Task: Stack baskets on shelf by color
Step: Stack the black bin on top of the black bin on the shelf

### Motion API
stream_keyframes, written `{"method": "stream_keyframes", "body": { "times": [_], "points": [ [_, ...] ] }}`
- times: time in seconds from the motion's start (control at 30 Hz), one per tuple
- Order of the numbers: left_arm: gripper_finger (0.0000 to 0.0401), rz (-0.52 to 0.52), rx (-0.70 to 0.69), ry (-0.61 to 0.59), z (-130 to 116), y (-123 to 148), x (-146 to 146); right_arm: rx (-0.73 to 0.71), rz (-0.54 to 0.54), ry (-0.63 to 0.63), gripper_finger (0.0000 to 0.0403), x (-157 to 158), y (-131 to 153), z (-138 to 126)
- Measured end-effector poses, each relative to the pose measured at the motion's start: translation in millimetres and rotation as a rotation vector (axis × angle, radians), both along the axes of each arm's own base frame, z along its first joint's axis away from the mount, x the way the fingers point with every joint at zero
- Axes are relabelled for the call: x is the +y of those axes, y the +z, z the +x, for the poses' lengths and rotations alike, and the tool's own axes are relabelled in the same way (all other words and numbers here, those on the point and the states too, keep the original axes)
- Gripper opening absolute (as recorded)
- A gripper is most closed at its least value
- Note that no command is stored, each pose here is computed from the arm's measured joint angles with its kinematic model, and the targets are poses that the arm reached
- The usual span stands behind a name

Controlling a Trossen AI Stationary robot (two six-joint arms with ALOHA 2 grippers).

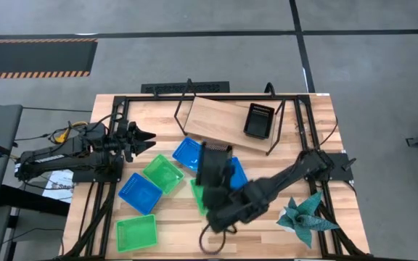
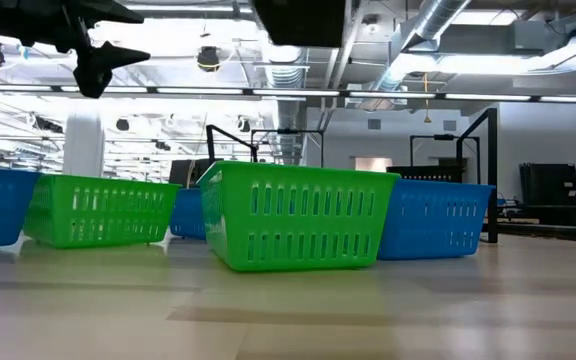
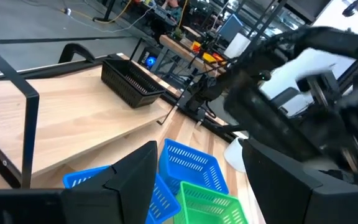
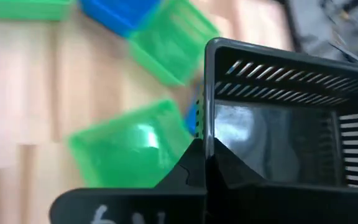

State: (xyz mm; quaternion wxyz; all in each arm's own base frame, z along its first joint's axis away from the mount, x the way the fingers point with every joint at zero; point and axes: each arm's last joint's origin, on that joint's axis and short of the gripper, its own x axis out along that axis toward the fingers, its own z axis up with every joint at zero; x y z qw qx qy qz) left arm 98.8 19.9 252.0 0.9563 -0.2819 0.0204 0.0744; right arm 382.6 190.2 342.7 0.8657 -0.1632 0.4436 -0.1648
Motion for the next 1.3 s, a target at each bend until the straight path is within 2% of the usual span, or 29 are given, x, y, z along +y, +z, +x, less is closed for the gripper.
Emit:
{"method": "stream_keyframes", "body": {
  "times": [0.17,0.27,0.37,0.5,0.67,0.83,0.97,1.07,1.3],
  "points": [
    [0.0227,0.013,0.003,-0.001,0,0,0,0.057,-0.041,-0.134,0.0006,-47,28,-22],
    [0.0227,0.017,0.003,-0.003,0,0,0,0.064,-0.065,-0.153,0.0012,-73,40,-34],
    [0.0227,0.014,0.013,-0.009,0,-1,0,0.041,-0.046,-0.226,0.0009,-100,53,-60],
    [0.0227,0.041,0.031,-0.011,0,-2,0,-0.009,-0.023,-0.269,0.0005,-127,57,-96],
    [0.0227,0.06,0.035,-0.008,0,-3,0,-0.085,-0.009,-0.308,0.0018,-156,41,-134],
    [0.0227,0.065,0.037,0.018,0,-3,1,-0.159,0.018,-0.278,0.0013,-182,9,-159],
    [0.0227,0.066,0.035,0.022,0,-2,1,-0.227,0.07,-0.216,0.0011,-200,-12,-169],
    [0.0227,0.066,0.035,0.022,0,-2,1,-0.244,0.078,-0.214,0.0018,-212,-25,-174],
    [0.0227,0.055,0.035,0.021,0,-3,1,-0.228,0.094,-0.196,0.0013,-231,-33,-172]
  ]
}}
